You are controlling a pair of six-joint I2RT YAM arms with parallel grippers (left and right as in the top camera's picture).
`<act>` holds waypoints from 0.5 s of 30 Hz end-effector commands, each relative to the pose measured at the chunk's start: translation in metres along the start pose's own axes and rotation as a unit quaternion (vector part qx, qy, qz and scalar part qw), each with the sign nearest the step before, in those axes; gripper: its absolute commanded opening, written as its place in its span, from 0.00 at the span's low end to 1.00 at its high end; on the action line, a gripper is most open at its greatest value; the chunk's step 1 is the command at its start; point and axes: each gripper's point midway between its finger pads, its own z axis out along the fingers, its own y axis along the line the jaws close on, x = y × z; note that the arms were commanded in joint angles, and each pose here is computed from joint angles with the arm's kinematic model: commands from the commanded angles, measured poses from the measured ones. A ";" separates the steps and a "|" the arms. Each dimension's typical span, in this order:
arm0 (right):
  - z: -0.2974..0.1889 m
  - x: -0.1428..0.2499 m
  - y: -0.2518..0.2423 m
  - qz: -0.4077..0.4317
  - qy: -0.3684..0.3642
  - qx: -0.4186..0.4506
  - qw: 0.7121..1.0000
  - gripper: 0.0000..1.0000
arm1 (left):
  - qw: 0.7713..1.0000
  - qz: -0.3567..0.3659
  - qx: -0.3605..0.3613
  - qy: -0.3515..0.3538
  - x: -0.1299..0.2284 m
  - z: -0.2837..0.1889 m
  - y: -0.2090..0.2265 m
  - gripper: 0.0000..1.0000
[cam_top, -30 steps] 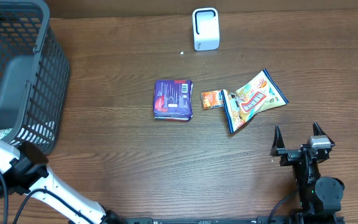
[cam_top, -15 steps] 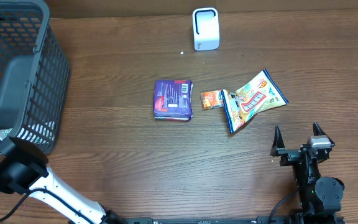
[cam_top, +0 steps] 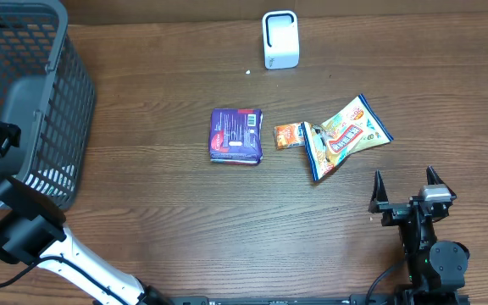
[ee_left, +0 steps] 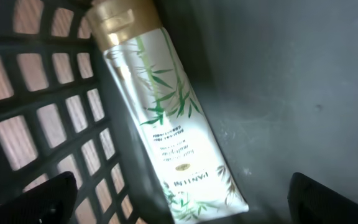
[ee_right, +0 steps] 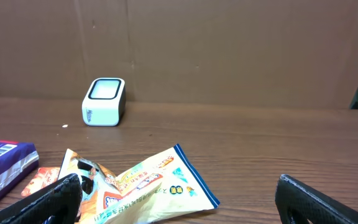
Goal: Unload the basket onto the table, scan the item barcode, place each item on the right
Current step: 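Reach down and grasp the white bamboo-print tube with left gripper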
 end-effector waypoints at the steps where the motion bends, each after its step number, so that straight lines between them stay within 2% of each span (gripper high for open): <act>1: 0.000 0.001 -0.001 0.003 -0.003 0.003 1.000 1.00 | 1.000 -0.008 -0.007 0.003 0.004 0.011 0.002 1.00; 8: 0.000 0.001 -0.001 0.003 -0.003 0.003 1.000 1.00 | 0.999 0.023 0.025 0.022 0.015 0.045 -0.013 1.00; 15: 0.000 0.001 -0.001 0.003 -0.003 0.003 1.000 1.00 | 0.999 0.023 0.024 0.023 0.020 0.067 -0.014 1.00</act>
